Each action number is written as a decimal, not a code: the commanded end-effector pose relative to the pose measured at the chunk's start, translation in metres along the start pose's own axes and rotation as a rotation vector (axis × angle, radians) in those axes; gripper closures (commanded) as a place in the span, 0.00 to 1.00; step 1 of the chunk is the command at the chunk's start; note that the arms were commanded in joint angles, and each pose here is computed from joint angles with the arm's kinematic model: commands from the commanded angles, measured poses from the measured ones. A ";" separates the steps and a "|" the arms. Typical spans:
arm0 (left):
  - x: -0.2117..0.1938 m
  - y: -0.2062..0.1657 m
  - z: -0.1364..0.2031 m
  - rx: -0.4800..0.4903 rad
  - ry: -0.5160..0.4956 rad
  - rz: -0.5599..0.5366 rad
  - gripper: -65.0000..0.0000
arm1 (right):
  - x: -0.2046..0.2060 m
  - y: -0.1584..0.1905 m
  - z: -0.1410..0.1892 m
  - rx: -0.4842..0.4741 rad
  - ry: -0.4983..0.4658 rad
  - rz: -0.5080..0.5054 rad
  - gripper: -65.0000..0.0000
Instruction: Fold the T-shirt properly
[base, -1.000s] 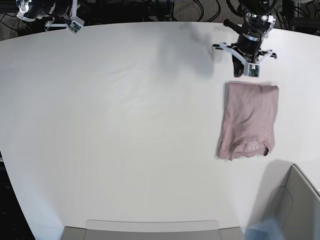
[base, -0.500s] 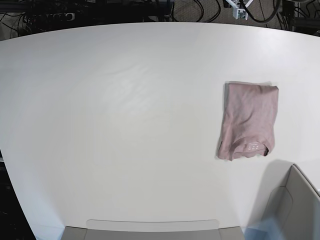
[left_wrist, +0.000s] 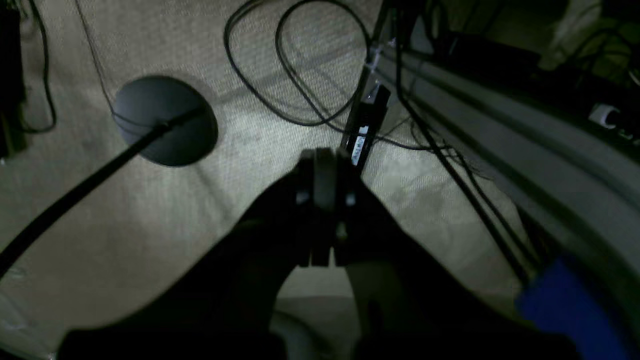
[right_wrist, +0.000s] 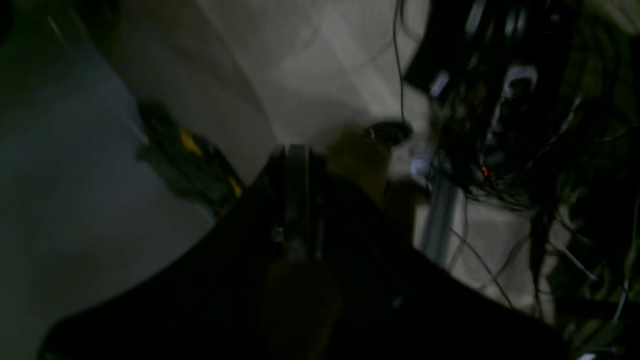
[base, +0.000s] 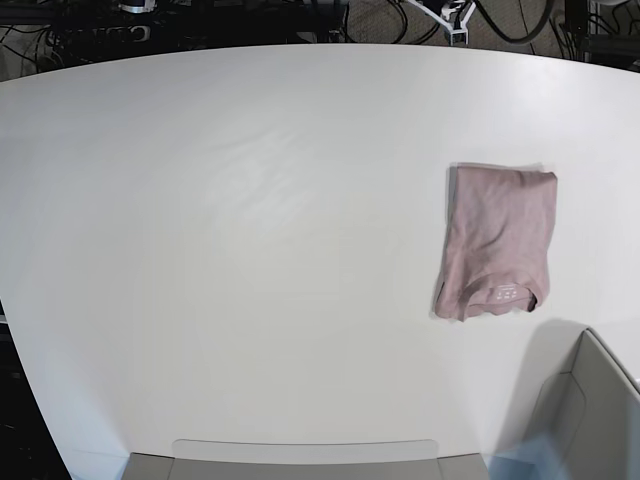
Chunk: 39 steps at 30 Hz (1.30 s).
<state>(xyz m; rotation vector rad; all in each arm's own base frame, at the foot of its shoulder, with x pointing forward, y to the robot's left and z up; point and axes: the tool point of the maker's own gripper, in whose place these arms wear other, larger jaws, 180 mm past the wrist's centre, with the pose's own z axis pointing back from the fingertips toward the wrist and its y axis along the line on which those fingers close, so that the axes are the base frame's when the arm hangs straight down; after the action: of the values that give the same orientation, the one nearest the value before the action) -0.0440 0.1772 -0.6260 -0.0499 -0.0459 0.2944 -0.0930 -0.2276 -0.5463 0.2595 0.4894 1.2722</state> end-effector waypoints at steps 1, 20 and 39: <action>0.002 0.001 -0.003 0.003 -0.005 0.005 1.00 | 0.006 -0.005 -0.003 0.008 -0.009 0.005 0.99; 0.012 -0.024 -0.029 -0.026 -0.026 0.059 1.00 | 0.031 -0.013 -0.055 0.121 -0.057 0.050 0.99; 0.009 -0.074 -0.038 -0.096 0.024 0.093 1.00 | 0.047 -0.004 -0.072 0.173 0.008 -0.051 0.99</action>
<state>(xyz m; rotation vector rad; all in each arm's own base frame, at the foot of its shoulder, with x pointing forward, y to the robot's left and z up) -0.0030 0.1093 -0.6593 -0.1505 -0.0509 0.3800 -0.1140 -0.1912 -0.6210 0.3697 0.6062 1.1826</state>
